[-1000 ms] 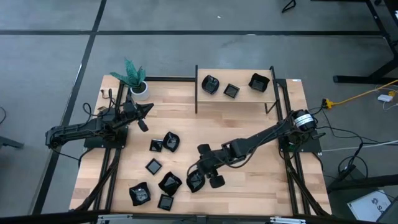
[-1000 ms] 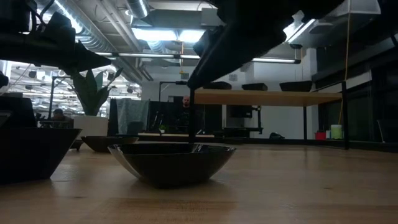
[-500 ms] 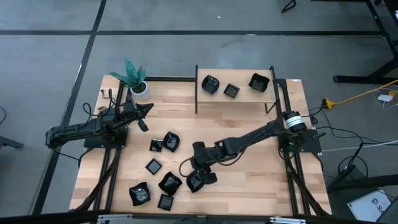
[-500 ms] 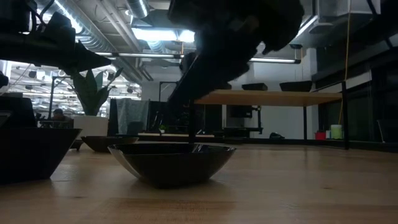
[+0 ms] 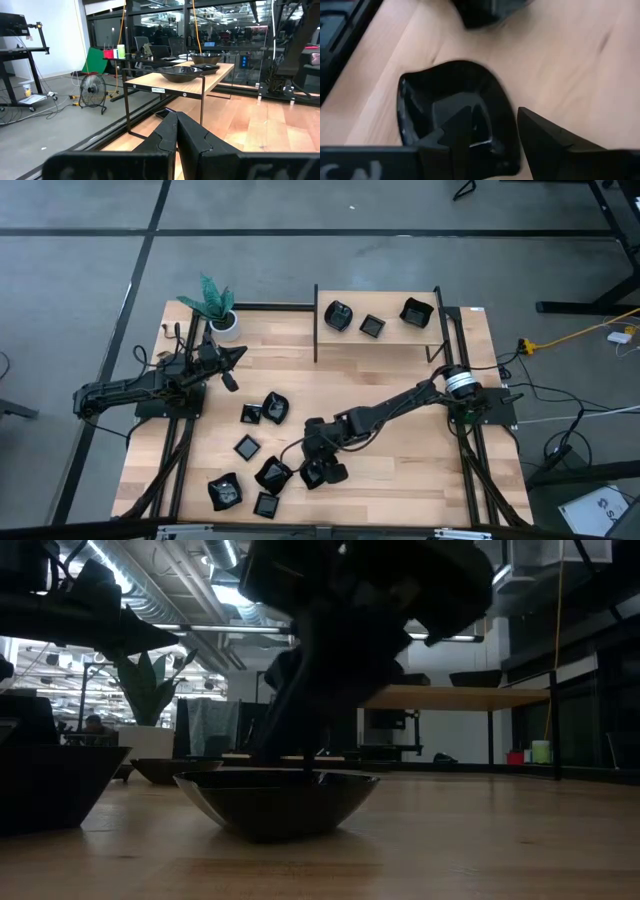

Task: Pick & Place Mini shaped plates
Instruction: Stack the black leaf-shaped plate on top of the black leaf-shaped plate on the shelf

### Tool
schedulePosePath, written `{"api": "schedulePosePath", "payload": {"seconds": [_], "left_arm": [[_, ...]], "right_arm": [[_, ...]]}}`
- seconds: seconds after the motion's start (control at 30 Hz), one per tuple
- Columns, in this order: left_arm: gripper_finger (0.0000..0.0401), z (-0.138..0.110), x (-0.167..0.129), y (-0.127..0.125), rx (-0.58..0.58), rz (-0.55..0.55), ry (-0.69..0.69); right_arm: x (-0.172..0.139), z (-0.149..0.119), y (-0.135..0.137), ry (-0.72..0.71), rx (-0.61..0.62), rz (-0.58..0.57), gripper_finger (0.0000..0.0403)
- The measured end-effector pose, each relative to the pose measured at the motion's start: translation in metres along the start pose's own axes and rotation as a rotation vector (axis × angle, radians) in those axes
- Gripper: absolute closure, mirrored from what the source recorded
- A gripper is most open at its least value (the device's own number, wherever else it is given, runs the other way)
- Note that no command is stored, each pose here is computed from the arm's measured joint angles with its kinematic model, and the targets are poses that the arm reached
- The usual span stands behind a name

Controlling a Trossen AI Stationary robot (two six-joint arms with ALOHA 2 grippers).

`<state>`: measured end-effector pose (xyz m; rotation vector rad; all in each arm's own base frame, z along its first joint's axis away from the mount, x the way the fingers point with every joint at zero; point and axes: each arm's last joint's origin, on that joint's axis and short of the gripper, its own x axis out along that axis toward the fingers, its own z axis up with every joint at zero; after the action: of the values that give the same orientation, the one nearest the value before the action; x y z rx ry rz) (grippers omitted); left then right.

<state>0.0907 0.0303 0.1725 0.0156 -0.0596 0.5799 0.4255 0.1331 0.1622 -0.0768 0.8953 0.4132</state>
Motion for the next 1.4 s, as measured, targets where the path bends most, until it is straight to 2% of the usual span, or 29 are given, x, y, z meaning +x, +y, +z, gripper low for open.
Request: {"api": "schedulePosePath", "payload": {"seconds": [0.23,0.77,1.4], "left_arm": [[0.0397,0.0000,0.0000,0.0000,0.000,0.000,0.000],[0.0397,0.0000,0.0000,0.0000,0.000,0.000,0.000],[0.0397,-0.0001,0.0000,0.0000,0.000,0.000,0.000]], "right_arm": [[0.0004,-0.0001,-0.0014,0.000,0.006,0.006,0.0246],[-0.0011,-0.0059,-0.0089,0.054,0.062,0.053,0.0296],[-0.0010,-0.0052,-0.0095,0.044,0.035,0.043,0.0299]]}}
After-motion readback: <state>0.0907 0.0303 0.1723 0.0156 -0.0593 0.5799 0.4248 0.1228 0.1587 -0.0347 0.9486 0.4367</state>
